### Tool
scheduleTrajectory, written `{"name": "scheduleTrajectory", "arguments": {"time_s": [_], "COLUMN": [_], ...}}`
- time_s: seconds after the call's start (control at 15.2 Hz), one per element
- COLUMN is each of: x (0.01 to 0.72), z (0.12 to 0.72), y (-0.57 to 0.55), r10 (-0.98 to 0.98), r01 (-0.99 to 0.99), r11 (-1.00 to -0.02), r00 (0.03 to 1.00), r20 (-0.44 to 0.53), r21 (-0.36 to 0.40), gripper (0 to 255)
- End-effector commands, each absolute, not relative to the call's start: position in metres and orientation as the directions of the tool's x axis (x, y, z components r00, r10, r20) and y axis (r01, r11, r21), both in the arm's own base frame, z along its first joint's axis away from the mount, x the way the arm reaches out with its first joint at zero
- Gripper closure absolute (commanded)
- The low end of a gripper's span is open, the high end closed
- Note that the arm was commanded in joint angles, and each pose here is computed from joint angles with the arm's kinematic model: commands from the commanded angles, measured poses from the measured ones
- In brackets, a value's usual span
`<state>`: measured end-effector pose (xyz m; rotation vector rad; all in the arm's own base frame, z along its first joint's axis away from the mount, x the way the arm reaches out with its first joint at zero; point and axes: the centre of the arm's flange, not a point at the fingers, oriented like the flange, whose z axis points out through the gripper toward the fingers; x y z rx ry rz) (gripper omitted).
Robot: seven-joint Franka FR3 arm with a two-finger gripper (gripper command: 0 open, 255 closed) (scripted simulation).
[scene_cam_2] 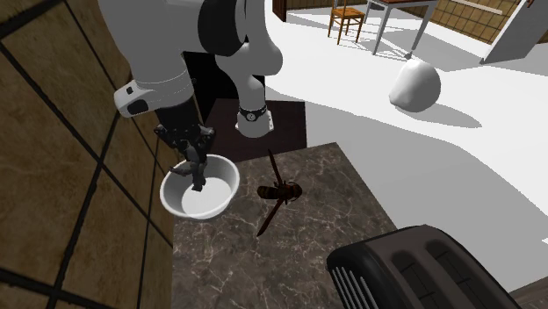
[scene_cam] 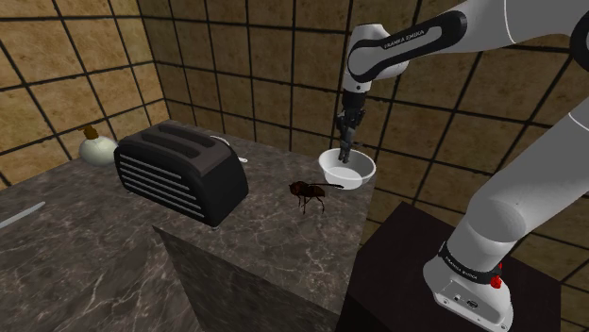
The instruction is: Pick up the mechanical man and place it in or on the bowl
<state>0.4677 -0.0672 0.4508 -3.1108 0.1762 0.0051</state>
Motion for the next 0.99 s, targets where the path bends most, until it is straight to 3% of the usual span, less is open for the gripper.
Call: {"name": "scheduleTrajectory", "arguments": {"time_s": [0.0, 0.13, 0.2, 0.53, 0.92], "x": [0.468, 0.468, 0.468, 0.468, 0.468], "z": [0.451, 0.451, 0.451, 0.451, 0.501], "y": [-0.067, -0.067, -0.067, -0.067, -0.069], "r10": [-0.113, -0.113, -0.113, -0.113, -0.113], "r01": [-0.113, -0.113, -0.113, -0.113, -0.113], "r11": [-0.993, -0.993, -0.993, -0.993, -0.993], "r00": [0.994, 0.994, 0.994, 0.994, 0.994], "r20": [-0.004, -0.004, -0.004, -0.004, -0.004], "r21": [-0.026, -0.026, -0.026, -0.026, -0.026], "gripper": [255, 255, 0, 0, 0]}}
